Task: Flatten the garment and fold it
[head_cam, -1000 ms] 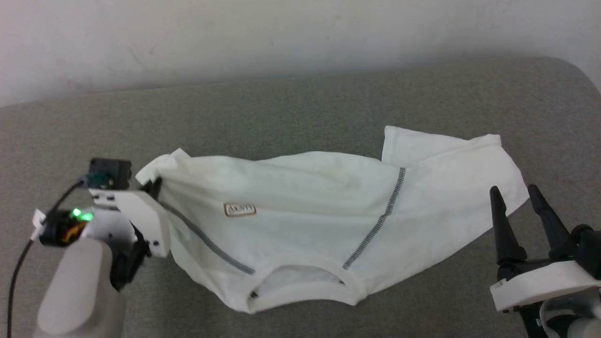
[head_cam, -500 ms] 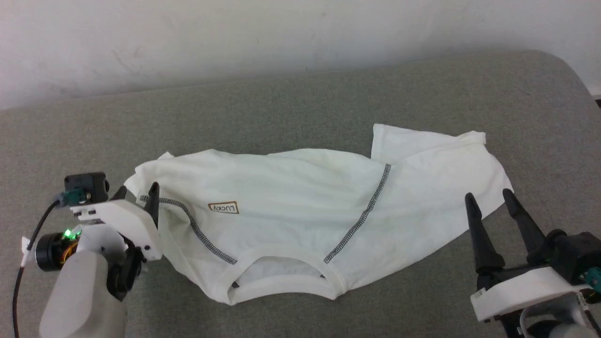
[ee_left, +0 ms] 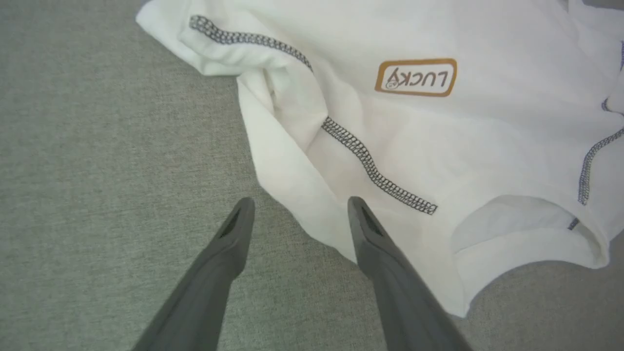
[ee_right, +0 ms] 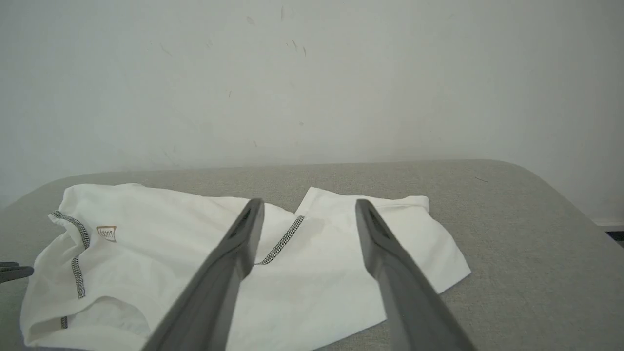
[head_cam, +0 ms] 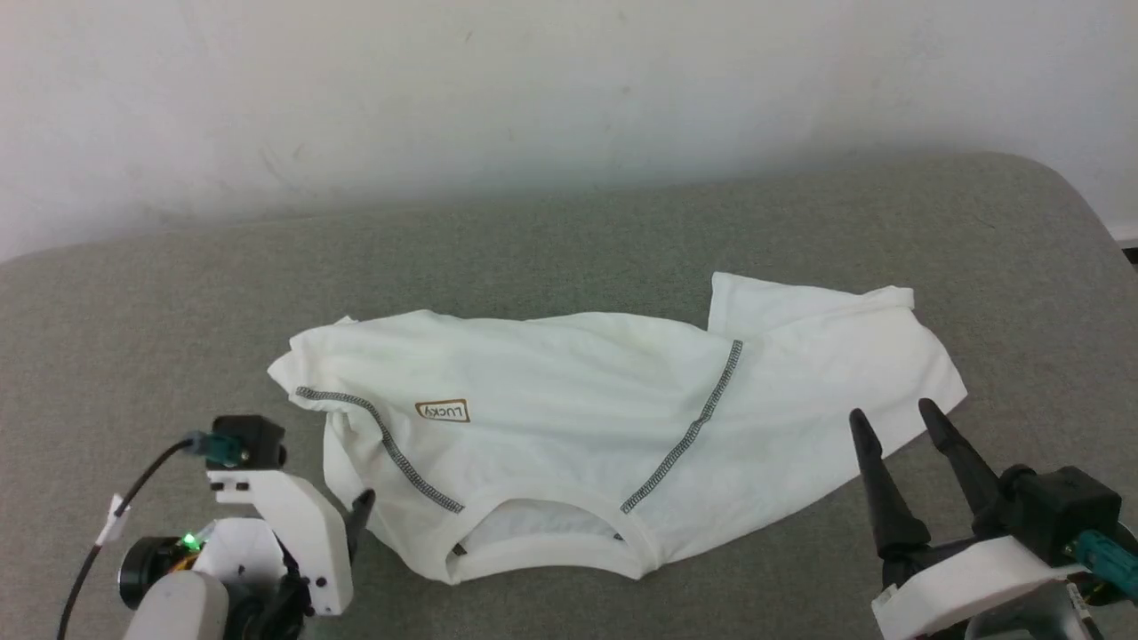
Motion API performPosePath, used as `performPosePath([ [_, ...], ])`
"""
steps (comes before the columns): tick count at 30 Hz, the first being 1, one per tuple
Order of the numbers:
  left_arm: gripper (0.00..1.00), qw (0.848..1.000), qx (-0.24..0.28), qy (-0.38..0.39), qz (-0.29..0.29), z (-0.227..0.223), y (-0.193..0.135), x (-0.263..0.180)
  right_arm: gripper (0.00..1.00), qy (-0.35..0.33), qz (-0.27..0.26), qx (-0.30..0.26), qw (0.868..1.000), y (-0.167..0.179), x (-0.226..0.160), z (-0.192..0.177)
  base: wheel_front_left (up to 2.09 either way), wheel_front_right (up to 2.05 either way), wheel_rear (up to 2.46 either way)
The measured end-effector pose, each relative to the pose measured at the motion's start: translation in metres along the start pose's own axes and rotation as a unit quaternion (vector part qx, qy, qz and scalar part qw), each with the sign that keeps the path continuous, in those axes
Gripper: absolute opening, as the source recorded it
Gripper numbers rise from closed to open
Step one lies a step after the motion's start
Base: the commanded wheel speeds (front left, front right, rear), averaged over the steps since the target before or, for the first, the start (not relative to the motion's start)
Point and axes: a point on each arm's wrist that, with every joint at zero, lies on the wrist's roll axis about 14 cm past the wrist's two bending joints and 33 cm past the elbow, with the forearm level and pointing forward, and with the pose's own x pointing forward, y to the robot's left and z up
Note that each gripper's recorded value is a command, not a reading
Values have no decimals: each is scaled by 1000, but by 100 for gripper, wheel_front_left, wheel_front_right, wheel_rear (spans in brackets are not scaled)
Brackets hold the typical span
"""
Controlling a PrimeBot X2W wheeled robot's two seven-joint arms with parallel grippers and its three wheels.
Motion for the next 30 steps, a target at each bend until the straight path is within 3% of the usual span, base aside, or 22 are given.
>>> performPosePath([
  [11, 100, 990, 43, 134, -24, -45, -15, 28, 100, 39, -17, 15, 999, -10, -1, -20, 0, 0, 0],
  [12, 70, 988, 46, 142, -29, -46, -17, 30, 100, 46, -20, 15, 999, -13, -2, -23, 0, 0, 0],
  [14, 0, 987, 47, 151, -33, -48, -19, 31, 100, 70, -24, 15, 997, -18, -4, -33, 0, 0, 0],
  [22, 0, 996, 11, 81, -40, -38, -24, 29, 100, 224, 1, 25, 974, -23, -10, -96, 0, 0, 0],
  [30, 0, 1000, -5, -16, -22, -9, -19, 18, 100, 338, 61, 20, 939, -5, 11, -138, 0, 0, 0],
])
